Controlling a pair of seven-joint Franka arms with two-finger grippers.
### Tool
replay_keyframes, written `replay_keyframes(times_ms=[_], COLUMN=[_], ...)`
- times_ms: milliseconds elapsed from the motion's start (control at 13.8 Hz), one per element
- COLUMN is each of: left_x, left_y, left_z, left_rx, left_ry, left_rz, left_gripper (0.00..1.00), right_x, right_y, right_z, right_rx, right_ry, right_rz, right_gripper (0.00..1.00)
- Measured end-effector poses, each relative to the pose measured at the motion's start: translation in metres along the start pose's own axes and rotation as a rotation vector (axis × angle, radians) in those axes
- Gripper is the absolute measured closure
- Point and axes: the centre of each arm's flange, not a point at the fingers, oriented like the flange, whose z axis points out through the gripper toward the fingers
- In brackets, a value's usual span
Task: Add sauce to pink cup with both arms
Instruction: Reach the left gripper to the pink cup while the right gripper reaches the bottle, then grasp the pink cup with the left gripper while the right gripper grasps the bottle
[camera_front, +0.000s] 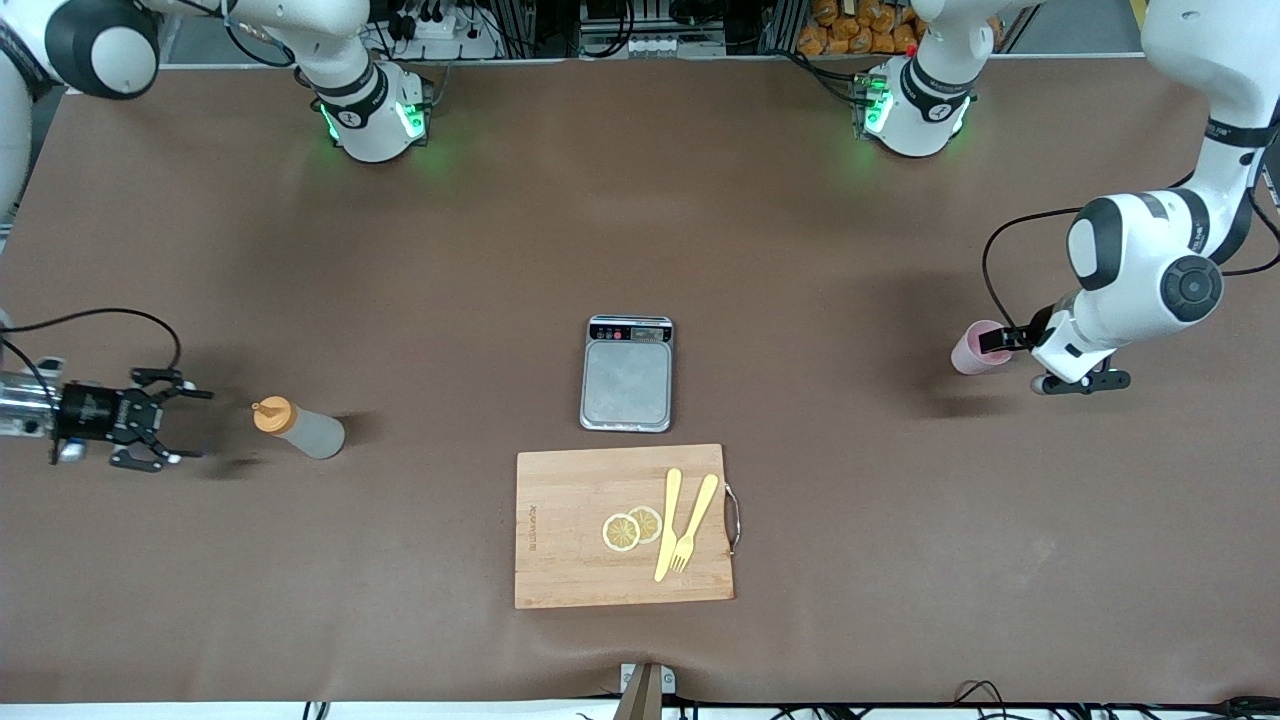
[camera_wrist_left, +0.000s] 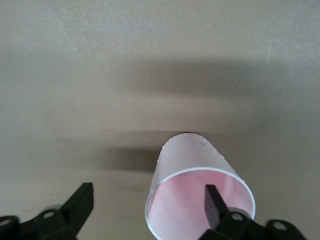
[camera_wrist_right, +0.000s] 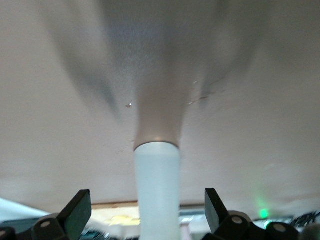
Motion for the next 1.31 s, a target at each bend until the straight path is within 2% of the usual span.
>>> replay_keyframes(times_ms=[145,580,653,943,1306], left_x=[0.001,0.002,0.004,0.009,0.009], left_y=[0.000,0.001,0.001,0.005,0.019], left_z=[0.006,0.006,0.003,-0.014,-0.056], left_rx=[-0.002,-0.002,-0.001,0.002,0.012], left_ry=[-0.002,0.001,0.006,0.043,0.118], left_rz=[0.004,0.009,0.011,0.018,0.022], left_gripper=[0.28,0.90,0.96,0.96,0.96], right_x=[0.009,-0.005,-0.005,0.003,-0.003], right_y=[-0.001,-0.008,-0.009,-0.009,-0.010], right_z=[0.019,0.049,0.059,0.099,0.112], right_rx=[0.000,-0.020,-0.023,-0.048,-0.069], right_ry=[-0.043,-0.127,-0.146,-0.200,-0.236], right_rz=[0.016,0.008,0.013,0.039,0.033], right_gripper=[0.00,0.00,0.00,0.00,0.00])
